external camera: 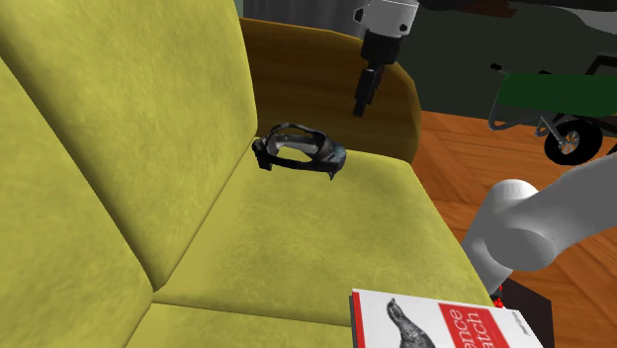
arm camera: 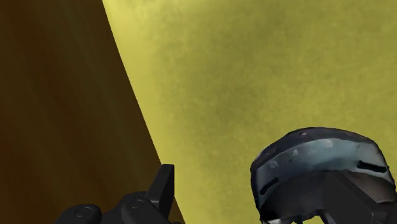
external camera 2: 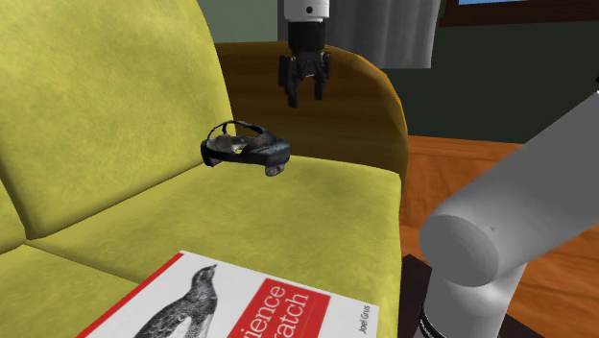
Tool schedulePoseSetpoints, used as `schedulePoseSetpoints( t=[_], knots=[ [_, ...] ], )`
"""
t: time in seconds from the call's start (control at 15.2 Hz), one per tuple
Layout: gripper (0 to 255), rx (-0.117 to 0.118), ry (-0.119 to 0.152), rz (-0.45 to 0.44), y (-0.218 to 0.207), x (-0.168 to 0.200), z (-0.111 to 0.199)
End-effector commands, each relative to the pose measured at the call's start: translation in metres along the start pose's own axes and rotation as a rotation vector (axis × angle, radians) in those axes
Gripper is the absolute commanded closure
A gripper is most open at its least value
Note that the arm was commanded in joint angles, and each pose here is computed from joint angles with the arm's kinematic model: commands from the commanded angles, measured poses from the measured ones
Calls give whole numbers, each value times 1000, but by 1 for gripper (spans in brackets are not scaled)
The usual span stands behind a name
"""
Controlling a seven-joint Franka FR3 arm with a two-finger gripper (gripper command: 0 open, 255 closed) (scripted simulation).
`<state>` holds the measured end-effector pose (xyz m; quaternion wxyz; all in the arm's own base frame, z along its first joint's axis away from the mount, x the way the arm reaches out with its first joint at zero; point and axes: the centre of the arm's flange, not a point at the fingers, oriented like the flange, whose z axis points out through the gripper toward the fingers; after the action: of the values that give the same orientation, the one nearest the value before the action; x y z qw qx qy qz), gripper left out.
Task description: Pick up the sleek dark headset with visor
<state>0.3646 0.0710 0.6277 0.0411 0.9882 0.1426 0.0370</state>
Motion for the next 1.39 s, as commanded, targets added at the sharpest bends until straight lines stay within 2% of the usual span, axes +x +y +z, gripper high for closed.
schedulePoseSetpoints(
  t=[0.0, 0.59, 1.12, 1.25, 1.32],
  knots=[
    [0, 10, 1, -50, -13, 24, 1],
    [0, 50, 3, -272, -90, 109, 3],
    [0, 51, 3, -279, -96, 109, 42],
    [0, 51, 3, -279, -96, 109, 42],
    [255, 51, 3, -279, -96, 109, 43]
  ],
)
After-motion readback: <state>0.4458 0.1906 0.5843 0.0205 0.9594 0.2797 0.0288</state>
